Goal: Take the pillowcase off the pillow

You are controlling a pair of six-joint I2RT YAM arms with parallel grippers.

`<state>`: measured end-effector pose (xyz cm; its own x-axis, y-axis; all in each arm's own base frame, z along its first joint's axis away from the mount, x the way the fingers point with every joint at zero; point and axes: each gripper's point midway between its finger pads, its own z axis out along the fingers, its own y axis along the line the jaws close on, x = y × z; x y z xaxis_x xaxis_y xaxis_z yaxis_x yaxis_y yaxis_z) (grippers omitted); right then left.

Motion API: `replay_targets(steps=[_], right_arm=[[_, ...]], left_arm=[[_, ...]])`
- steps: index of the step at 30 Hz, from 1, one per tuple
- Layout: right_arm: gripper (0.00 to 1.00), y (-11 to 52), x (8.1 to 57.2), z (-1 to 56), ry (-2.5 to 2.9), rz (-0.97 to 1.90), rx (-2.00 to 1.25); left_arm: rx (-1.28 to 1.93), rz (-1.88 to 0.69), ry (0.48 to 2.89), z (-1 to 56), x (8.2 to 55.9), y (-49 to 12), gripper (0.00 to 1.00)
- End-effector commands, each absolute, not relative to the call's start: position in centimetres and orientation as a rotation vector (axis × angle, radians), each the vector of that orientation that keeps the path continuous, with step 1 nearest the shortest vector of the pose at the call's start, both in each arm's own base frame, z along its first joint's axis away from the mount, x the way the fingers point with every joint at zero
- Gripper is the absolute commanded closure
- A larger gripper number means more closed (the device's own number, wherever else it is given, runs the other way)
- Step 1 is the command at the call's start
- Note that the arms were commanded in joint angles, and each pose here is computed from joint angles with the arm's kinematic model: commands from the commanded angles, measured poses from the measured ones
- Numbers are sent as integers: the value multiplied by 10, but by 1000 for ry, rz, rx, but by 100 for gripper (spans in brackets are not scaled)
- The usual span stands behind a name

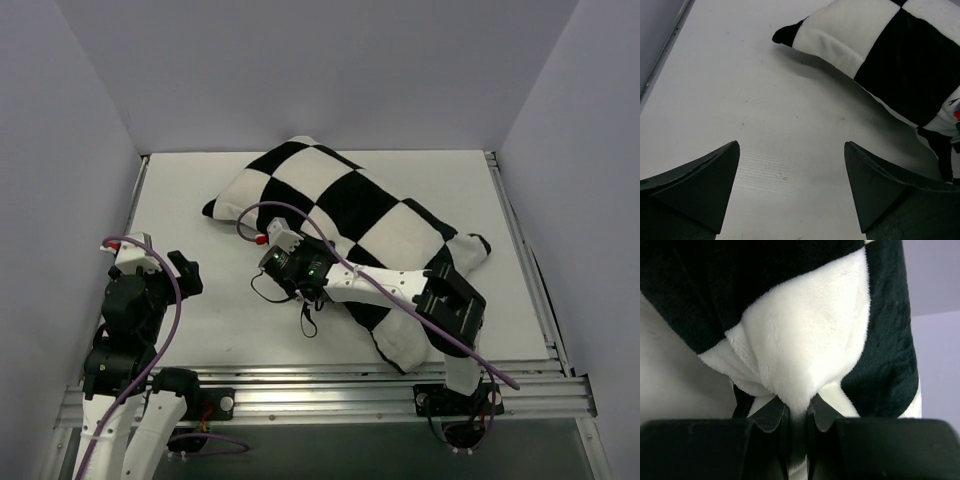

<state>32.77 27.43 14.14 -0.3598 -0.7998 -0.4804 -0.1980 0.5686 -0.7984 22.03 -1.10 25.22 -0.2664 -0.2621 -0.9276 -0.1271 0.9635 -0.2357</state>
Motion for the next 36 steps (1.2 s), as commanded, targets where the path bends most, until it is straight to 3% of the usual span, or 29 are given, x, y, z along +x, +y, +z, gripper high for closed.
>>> replay_targets(steps=[1,10,15,22,28,29,33,36], right_arm=[[100,320,312,241,1832,-405,-720],[100,363,293,359,1777,203,-616],[100,360,313,378,1823,658,-438],[100,283,388,286,2027,863,-110],[98,246,419,186,2223,768,-58],[95,240,422,178,2233,740,-42],[47,201,438,157,2277,560,49],[22,175,446,171,2249,411,72]], left_arm=[[-297,-135,1781,273,218,-7,6],[-244,-163,1712,338,201,-10,6],[-164,-226,1712,365,197,-24,6],[-125,-289,1816,337,209,-40,6],[-110,-410,1931,302,223,-63,6],[-107,-431,1945,296,226,-67,6],[-121,-524,2003,277,236,-82,6],[-138,-587,2047,263,244,-93,6]])
